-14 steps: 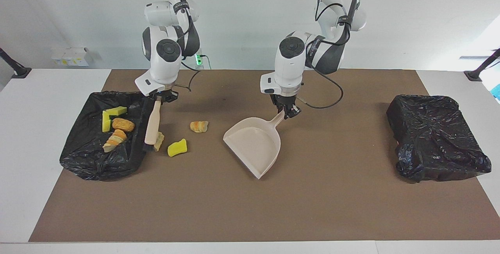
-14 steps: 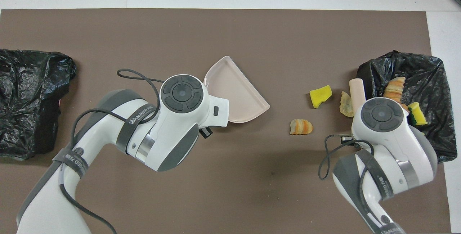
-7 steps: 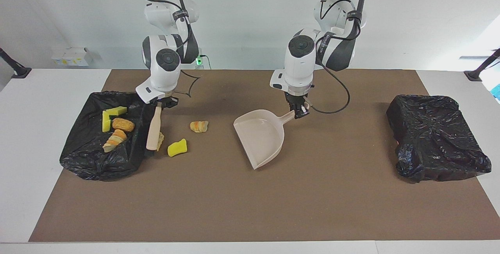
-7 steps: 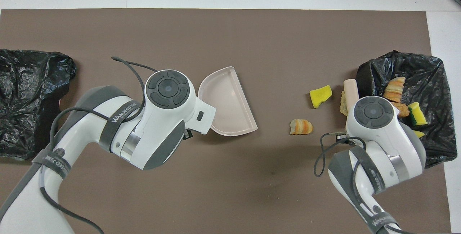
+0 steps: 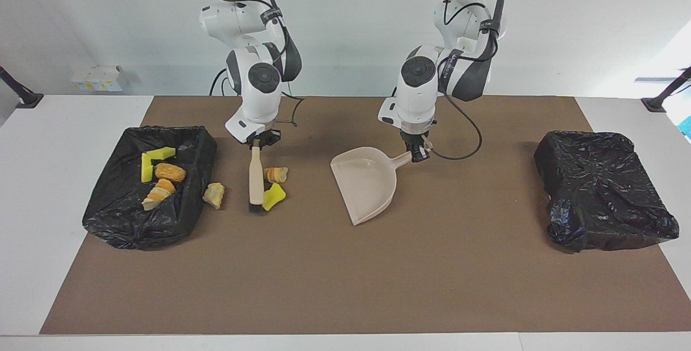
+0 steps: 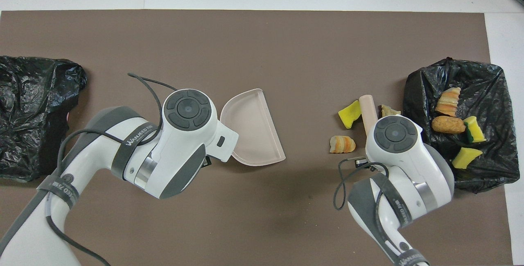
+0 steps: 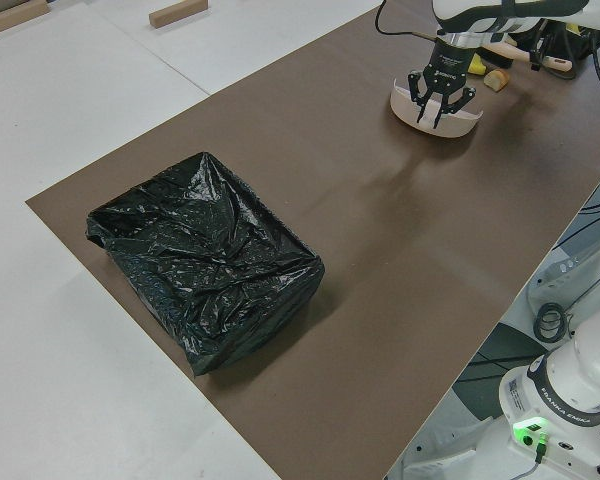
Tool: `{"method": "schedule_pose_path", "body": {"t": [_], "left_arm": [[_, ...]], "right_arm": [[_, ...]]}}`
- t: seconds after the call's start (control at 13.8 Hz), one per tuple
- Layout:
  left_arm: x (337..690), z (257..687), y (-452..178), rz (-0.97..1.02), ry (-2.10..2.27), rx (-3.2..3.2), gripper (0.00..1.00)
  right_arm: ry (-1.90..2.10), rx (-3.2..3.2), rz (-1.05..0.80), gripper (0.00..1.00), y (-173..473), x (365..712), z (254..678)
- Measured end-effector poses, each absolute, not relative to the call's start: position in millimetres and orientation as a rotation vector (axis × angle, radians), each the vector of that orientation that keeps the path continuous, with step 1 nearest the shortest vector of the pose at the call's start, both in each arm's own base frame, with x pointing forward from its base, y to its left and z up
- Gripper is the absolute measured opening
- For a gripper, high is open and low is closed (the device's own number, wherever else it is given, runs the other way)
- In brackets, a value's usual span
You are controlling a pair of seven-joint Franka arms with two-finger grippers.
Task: Sweep and dump trash in bin
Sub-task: 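Sweep pieces near the bin toward the dustpan with the right gripper's brush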
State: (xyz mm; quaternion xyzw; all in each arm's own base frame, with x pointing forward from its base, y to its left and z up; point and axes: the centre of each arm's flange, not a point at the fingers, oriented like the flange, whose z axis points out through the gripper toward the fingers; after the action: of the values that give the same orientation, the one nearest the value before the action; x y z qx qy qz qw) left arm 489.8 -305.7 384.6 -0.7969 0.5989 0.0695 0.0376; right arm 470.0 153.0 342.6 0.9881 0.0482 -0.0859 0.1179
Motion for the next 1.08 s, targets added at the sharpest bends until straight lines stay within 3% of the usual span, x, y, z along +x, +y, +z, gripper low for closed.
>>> {"method": "schedule_pose_path", "body": {"t": [0.43, 1.08], "left_arm": [[488, 369, -305, 0.189, 1.852, -2.44, 0.32], [486, 364, -306, 0.173, 1.86, -2.436, 0.32]], "right_arm": [[0.103, 2.911, -0.325, 0.26, 181, 474, 367], [-0.127, 2.712, -0.291, 0.26, 41, 506, 370]]}}
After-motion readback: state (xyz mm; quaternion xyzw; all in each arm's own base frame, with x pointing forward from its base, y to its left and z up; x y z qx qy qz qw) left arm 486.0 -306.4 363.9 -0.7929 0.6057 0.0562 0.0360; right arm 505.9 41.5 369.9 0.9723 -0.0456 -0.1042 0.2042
